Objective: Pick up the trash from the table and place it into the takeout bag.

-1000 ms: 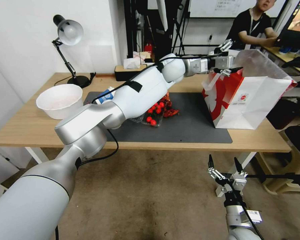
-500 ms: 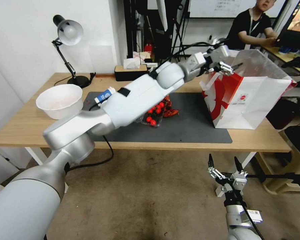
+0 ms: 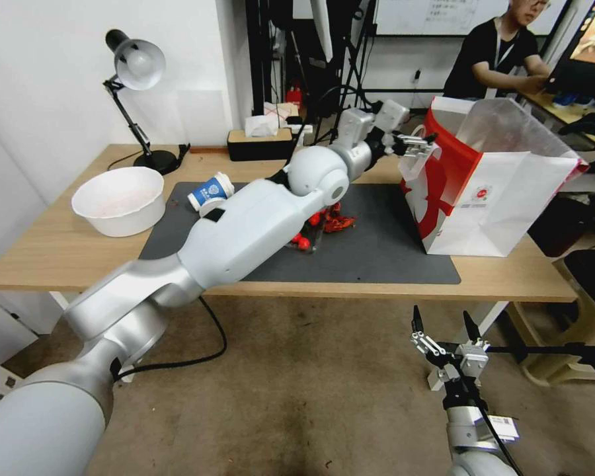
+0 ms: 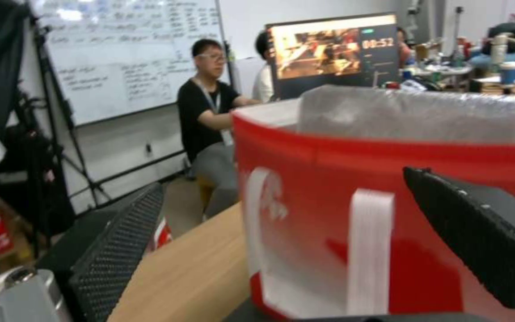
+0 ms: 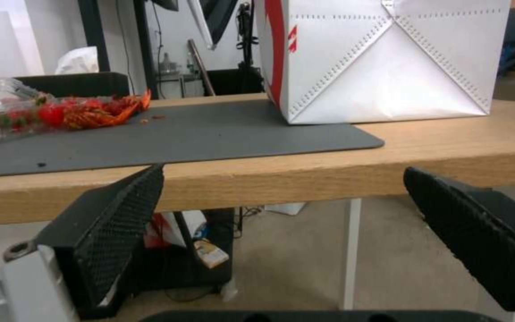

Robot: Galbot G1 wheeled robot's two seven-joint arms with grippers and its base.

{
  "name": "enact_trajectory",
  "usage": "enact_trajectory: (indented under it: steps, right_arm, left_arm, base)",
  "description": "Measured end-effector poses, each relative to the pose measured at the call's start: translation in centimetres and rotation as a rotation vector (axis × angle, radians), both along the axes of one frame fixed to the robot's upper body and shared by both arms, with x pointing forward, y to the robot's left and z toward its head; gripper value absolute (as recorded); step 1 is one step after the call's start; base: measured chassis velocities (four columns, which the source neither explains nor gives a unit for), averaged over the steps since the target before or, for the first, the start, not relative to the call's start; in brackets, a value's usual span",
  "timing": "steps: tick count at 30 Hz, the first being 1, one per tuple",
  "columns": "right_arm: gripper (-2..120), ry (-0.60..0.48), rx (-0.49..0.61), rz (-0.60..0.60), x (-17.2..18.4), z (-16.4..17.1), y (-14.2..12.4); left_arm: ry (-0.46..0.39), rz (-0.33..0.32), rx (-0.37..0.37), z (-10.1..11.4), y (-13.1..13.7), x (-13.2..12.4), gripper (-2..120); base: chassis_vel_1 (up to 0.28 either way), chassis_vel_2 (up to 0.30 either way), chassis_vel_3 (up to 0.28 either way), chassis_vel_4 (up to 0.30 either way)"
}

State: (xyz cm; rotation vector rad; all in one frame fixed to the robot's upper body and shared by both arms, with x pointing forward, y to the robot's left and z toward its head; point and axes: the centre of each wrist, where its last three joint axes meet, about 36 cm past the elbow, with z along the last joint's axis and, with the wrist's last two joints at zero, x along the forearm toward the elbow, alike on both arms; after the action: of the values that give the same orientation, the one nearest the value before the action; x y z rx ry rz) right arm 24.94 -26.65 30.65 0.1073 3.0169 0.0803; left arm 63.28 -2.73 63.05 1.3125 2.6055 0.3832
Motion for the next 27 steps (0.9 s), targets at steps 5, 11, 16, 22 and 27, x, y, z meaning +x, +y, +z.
enact_trajectory:
  steps: [5,11,16,22,27]
  right_arm:
    - [100,0.002,0.0,0.001,0.1,-0.1,0.0]
    - [100,0.005,-0.002,0.003,0.0,-0.3,0.0]
    - [100,0.006,-0.002,0.004,0.0,-0.3,0.1]
    - [100,0.011,-0.01,0.007,-0.3,-0.2,-0.1]
    - [100,0.011,-0.012,0.011,-0.3,-0.2,-0.1]
  left_arm:
    - [0.212,0.087,-0.11,-0.7,1.8,-2.2,100]
    - [0.199,0.34,-0.18,-4.1,6.2,-4.5,100]
    - [0.146,0.743,-0.155,-5.6,5.7,-6.5,100]
    - [0.158,0.932,-0.159,-5.8,6.9,-7.4,100]
    - [0.172,0.964,-0.148,-7.3,9.8,-8.1,100]
  base:
    - [0.0,0.0,0.0,0.0]
    - [0.0,0.0,0.0,0.0]
    - [0.0,0.0,0.0,0.0]
    - [0.0,0.0,0.0,0.0]
    - [0.0,0.0,0.0,0.0]
